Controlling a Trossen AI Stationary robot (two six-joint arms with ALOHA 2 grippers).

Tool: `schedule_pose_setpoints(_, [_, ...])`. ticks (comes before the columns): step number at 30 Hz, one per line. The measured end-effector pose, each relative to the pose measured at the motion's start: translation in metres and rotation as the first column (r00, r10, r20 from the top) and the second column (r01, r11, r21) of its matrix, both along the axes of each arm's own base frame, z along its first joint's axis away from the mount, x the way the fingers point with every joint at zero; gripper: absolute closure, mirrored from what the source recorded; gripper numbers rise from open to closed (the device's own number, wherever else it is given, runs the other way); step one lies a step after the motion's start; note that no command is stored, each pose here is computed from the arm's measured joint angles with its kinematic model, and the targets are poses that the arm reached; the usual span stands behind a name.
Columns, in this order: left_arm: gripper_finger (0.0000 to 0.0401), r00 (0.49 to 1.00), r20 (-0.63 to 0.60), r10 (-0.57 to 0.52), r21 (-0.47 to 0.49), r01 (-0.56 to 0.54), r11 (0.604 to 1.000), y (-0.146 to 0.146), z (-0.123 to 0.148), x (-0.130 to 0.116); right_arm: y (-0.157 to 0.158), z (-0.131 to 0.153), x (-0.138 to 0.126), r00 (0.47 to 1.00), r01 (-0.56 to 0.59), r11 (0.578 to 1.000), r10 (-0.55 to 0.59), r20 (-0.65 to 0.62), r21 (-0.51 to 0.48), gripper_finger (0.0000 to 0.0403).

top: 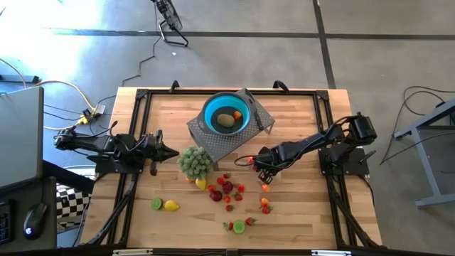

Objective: Pick & Place Fruit
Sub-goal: Put the pear into the blue strainer bowl on the shelf

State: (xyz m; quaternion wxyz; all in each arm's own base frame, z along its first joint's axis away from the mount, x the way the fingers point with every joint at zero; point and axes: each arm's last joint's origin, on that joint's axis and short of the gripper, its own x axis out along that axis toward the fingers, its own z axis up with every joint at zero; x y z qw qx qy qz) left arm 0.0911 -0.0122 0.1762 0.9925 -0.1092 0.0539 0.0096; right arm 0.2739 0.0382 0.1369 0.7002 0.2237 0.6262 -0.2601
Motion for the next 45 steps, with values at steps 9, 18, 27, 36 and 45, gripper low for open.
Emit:
schedule_pose_setpoints(9, [0.04, 1.0, 0.0, 0.0, 0.0, 0.0, 1.0, 0.0, 0.0, 0.0, 0.0, 0.0, -0.001, 1.0, 0.024, 1.0, -0.024, -0.008, 0.016, 0.0379])
schedule_pose_setpoints(18, [0.04, 1.0, 0.0, 0.0, 0.0, 0.0, 1.0, 0.0, 0.0, 0.0, 0.0, 0.0, 0.0, 1.0, -0.007, 1.0, 0.007, -0.003, 0.01, 0.0288])
schedule_pose_setpoints(27, [0.04, 1.0, 0.0, 0.0, 0.0, 0.0, 1.0, 0.0, 0.0, 0.0, 0.001, 0.001, 0.001, 0.999, -0.039, 0.998, 0.038, 0.01, 0.043, 0.0287])
schedule_pose_setpoints(36, [0.04, 1.0, 0.0, 0.0, 0.0, 0.0, 1.0, 0.0, 0.0, 0.0, -0.001, 0.001, 0.007, 0.997, -0.031, 0.998, 0.028, 0.069, 0.055, 0.0288])
schedule_pose_setpoints(45, [0.04, 1.0, 0.0, 0.0, 0.0, 0.0, 1.0, 0.0, 0.0, 0.0, -0.01, 0.001, 0.008, 0.997, 0.001, 1.0, -0.002, 0.074, 0.017, 0.0293])
